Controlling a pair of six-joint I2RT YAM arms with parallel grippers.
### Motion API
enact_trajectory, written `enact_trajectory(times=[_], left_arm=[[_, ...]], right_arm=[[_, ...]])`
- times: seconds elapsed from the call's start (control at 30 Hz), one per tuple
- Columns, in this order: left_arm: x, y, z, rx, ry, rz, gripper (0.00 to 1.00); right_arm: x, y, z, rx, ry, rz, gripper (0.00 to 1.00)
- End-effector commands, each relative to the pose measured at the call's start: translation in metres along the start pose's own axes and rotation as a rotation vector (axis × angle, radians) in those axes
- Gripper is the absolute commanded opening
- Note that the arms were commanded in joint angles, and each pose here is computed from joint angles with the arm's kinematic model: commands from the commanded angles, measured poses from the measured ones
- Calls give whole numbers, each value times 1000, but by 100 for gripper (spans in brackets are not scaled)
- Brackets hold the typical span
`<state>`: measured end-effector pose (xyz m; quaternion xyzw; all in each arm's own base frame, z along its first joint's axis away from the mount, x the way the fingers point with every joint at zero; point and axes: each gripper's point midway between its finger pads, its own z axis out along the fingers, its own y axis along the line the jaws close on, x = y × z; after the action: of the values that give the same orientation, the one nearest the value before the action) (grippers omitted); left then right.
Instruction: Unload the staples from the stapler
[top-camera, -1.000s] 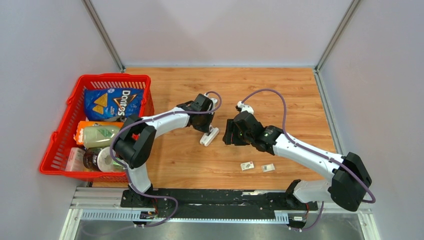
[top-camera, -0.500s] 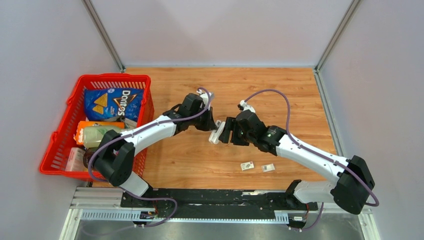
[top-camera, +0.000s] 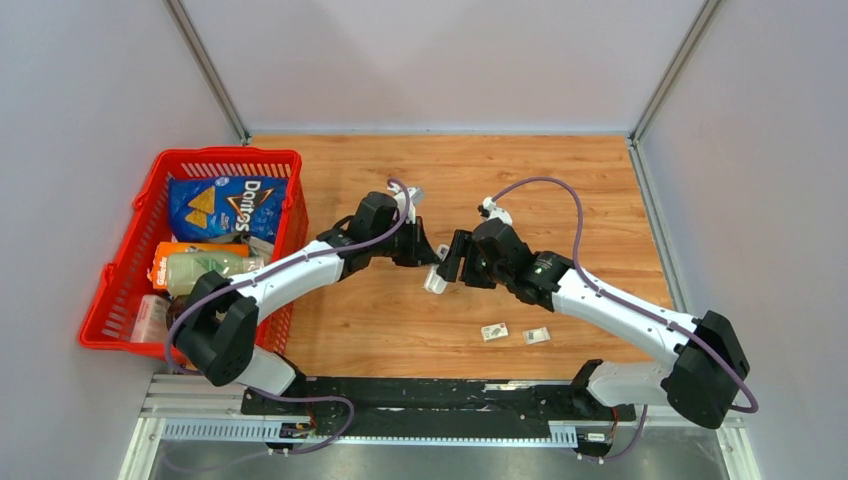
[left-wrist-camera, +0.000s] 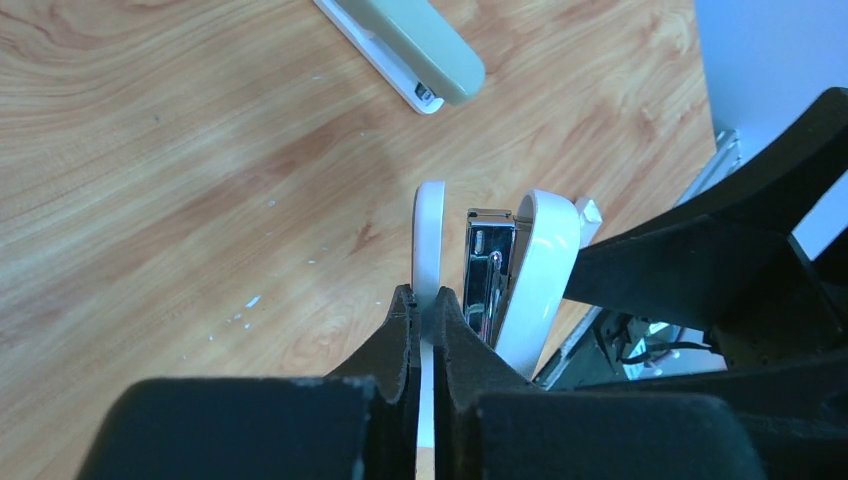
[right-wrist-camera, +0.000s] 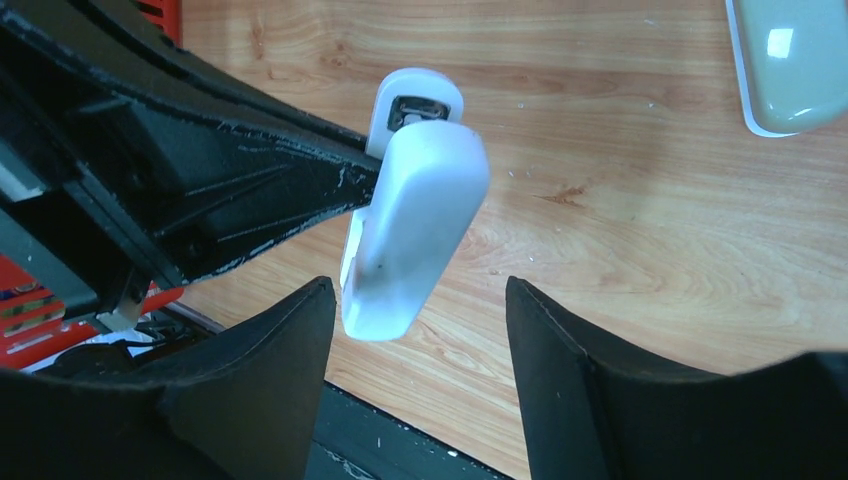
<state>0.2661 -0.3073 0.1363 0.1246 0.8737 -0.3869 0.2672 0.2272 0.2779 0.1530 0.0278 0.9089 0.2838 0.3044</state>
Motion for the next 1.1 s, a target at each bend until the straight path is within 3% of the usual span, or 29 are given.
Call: enact_trajectory(times=[0.0,0.1,0.37,0.53,0.7,0.83,0.9,0.93,1.03,1.07], left_arm=[[-18,-27,-16,97,-82,3,0],[-18,-27,-19,95,-91,-4,0],[-20,-31,-23,105,-101,-2,0],[-18,-32,-23,113,-98,-8,0],[-17,-34,-24,124,-97,-15,0],[-22,-39,-24,145,-113,-7,0],[-22,-39,-25,146,-115,-5,11],[-23,-40,-27,145,-120,-3,23],[-25,-39,-29,135,-131,11,36],[-27,-40,-30,135,-136,19,44]], right_arm=[[-25,20,-3,-45,-93,31,64],[-27,21,-2,-42,-98,34,60],[-33,22,2,-27,-121,50,59],[-39,23,0,-24,-142,58,40],[-39,25,2,-25,-134,59,33],[-40,28,2,-32,-138,63,11],[-41,27,2,-25,-139,56,3],[-43,28,1,-24,-144,55,1],[-43,28,0,-22,-142,46,0],[-42,27,-1,-19,-139,47,0]])
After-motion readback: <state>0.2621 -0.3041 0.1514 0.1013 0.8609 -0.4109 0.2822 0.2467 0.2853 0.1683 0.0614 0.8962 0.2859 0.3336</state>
